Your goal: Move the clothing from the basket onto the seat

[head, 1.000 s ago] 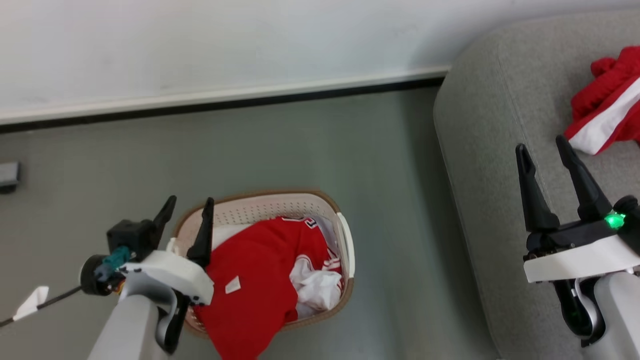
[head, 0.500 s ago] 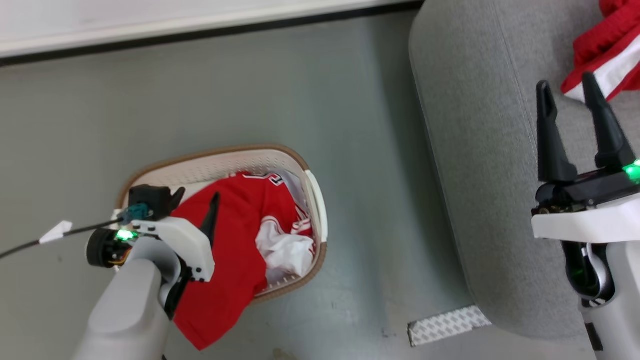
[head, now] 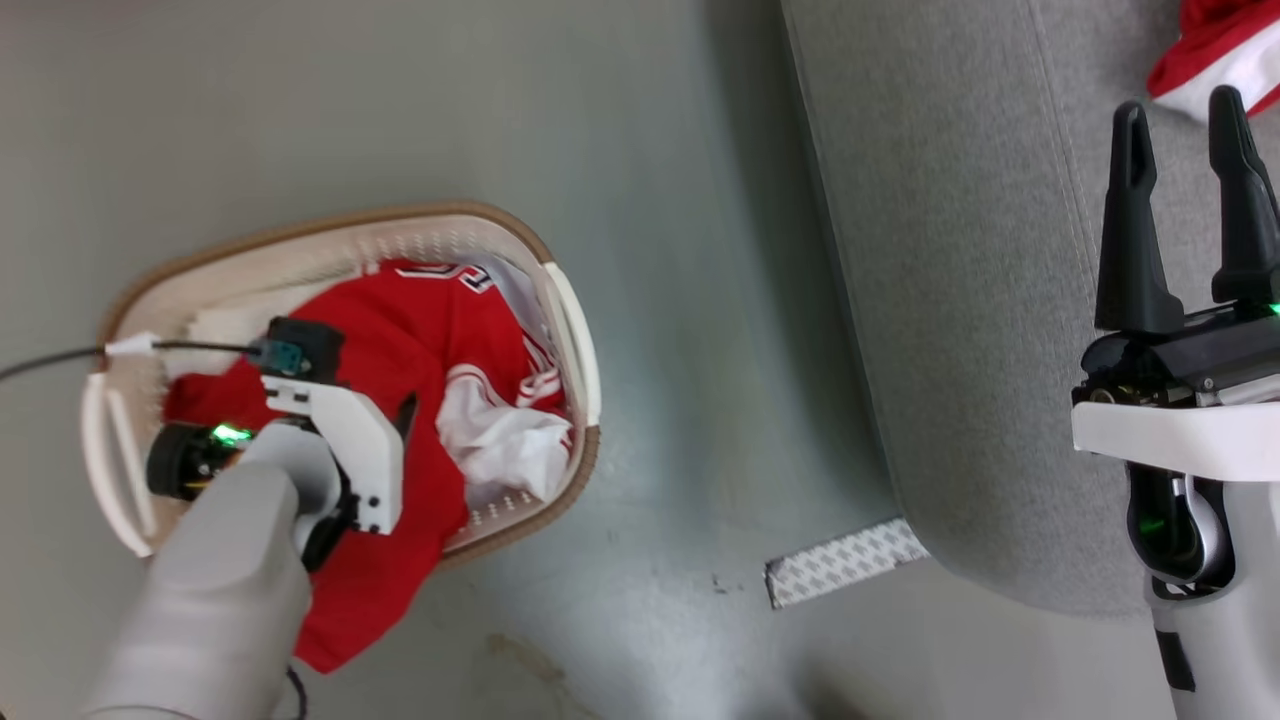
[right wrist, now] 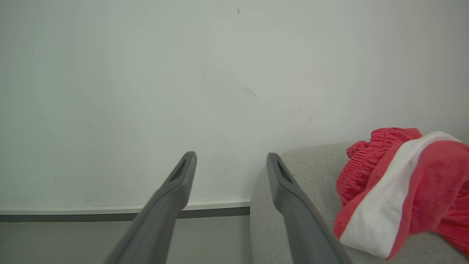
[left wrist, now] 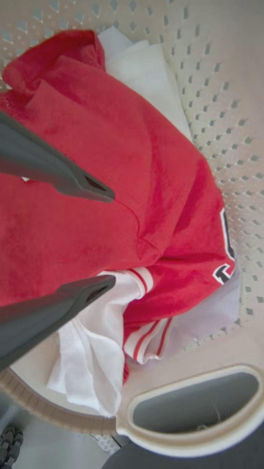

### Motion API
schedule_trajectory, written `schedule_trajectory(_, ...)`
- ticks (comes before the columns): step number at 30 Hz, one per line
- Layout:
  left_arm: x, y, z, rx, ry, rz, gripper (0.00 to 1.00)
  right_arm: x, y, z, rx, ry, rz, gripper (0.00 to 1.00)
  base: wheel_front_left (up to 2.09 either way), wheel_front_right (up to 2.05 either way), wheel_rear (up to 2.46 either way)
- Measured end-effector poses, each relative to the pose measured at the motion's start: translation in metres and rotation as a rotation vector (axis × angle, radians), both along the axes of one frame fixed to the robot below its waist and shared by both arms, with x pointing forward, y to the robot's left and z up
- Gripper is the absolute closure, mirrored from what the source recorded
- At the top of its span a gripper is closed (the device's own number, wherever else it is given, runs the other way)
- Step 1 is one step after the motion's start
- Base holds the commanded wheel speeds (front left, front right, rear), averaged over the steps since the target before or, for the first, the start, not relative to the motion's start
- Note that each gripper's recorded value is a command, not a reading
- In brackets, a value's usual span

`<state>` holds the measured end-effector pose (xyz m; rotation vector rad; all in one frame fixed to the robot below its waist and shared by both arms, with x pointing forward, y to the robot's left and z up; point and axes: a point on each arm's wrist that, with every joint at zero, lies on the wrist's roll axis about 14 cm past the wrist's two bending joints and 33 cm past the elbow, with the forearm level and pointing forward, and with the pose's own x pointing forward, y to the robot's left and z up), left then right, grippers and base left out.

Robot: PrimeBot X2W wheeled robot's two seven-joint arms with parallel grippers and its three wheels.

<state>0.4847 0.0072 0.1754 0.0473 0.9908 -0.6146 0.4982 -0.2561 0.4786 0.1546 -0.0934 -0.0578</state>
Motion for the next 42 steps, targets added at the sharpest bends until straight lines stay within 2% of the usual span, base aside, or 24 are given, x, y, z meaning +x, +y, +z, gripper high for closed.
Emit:
schedule_trajectory(9, -0.012, 0.002, -0.057, 0.097, 0.169, -0.076, 0.00, 0.001, -0.012, -0.031, -0.003, 0.068, -0.050, 0.00, 0.00, 0.00, 0.00)
schedule_trajectory(19, -0.051, -0.005, -0.097, 0.175, 0.354, -0.180, 0.00, -0.001, -0.023, -0.048, -0.015, 0.112, -0.092, 0.00, 0.00, 0.00, 0.00)
schedule_trajectory(21, -0.052, -0.007, -0.097, 0.165, 0.361, -0.174, 0.98, -0.002, -0.024, -0.048, -0.015, 0.112, -0.096, 0.00, 0.00, 0.00, 0.00)
schedule_trajectory(22, -0.051, -0.009, -0.096, 0.161, 0.354, -0.180, 1.00, -0.002, -0.025, -0.048, -0.015, 0.112, -0.099, 0.00, 0.00, 0.00, 0.00)
schedule_trajectory(32, -0.032, -0.012, -0.071, 0.110, 0.249, -0.167, 1.00, -0.003, -0.026, -0.032, -0.009, 0.076, -0.107, 0.00, 0.00, 0.00, 0.00)
schedule_trajectory(38, -0.021, -0.022, -0.033, 0.039, 0.140, -0.142, 1.00, -0.011, -0.029, -0.007, -0.015, 0.028, -0.114, 0.00, 0.00, 0.00, 0.00)
schedule_trajectory(42, -0.018, -0.033, 0.011, -0.035, 0.035, -0.120, 1.00, -0.021, -0.030, 0.018, -0.035, -0.017, -0.100, 0.00, 0.00, 0.00, 0.00)
